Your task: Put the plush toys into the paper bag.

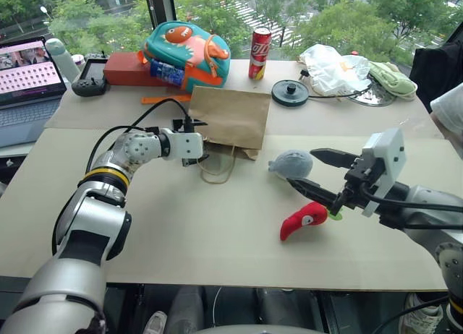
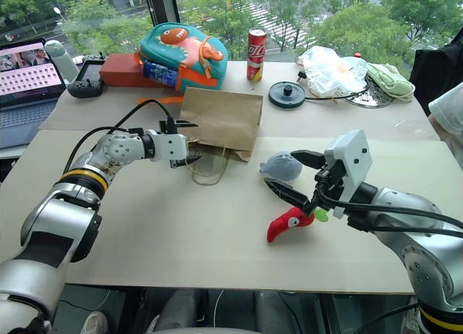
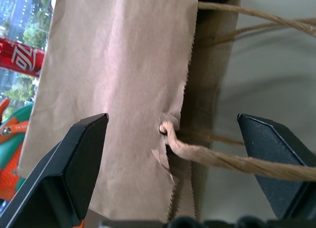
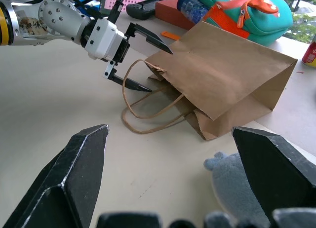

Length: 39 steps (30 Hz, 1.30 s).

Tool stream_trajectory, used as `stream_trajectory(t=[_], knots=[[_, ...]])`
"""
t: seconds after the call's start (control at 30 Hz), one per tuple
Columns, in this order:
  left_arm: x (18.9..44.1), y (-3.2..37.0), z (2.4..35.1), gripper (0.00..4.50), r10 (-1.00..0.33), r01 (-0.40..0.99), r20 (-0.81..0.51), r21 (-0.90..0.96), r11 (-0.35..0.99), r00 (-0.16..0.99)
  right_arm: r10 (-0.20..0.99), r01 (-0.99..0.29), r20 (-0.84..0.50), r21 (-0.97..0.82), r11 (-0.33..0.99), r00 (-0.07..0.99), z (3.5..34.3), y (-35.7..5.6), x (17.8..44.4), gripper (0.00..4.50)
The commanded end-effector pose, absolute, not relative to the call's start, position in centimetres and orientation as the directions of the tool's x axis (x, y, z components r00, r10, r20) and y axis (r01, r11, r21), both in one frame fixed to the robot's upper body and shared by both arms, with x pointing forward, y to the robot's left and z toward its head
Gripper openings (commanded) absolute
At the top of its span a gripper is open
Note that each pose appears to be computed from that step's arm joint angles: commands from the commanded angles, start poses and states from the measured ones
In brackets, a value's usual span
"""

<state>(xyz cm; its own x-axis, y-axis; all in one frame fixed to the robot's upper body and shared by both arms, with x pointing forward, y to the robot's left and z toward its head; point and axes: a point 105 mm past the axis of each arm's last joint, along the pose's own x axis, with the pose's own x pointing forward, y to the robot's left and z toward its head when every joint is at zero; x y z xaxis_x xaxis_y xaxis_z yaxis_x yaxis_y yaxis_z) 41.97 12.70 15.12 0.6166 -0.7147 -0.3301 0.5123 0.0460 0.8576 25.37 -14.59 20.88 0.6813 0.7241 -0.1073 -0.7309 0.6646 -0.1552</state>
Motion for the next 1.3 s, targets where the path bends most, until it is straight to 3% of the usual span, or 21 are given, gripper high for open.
stream_trajectory(t=[0.03,0.07,0.17,0.5,0.9,1.3], knots=[[42.1,12.4,16.4,4.5,-0.735,0.491,-0.292,0.869,0.063,0.612,0.719,-0.717,-0.065,-0.183,0.673,0.692,21.9,-14.6,25.1,4.44],[42.1,12.4,16.4,4.5,-0.734,0.491,-0.293,0.869,0.062,0.612,0.718,-0.716,-0.064,-0.182,0.674,0.693,21.9,-14.6,25.2,4.44],[42.0,12.4,16.2,3.74,-0.735,0.502,-0.301,0.863,0.061,0.607,0.713,-0.711,-0.066,-0.186,0.679,0.698,21.8,-14.7,25.2,4.5],[41.9,12.2,16.0,0.07,-0.741,0.516,-0.311,0.855,0.055,0.595,0.704,-0.7,-0.062,-0.193,0.687,0.708,21.9,-14.8,25.5,4.5],[41.2,12.1,16.4,0.02,-0.787,0.555,-0.277,0.826,0.098,0.551,0.687,-0.683,-0.062,-0.204,0.701,0.724,21.7,-14.9,26.0,4.5],[37.1,13.3,20.2,0.02,-0.9,0.785,-0.193,0.581,0.216,0.391,0.707,-0.703,-0.073,-0.212,0.678,0.704,21.8,-14.8,25.9,4.5]])
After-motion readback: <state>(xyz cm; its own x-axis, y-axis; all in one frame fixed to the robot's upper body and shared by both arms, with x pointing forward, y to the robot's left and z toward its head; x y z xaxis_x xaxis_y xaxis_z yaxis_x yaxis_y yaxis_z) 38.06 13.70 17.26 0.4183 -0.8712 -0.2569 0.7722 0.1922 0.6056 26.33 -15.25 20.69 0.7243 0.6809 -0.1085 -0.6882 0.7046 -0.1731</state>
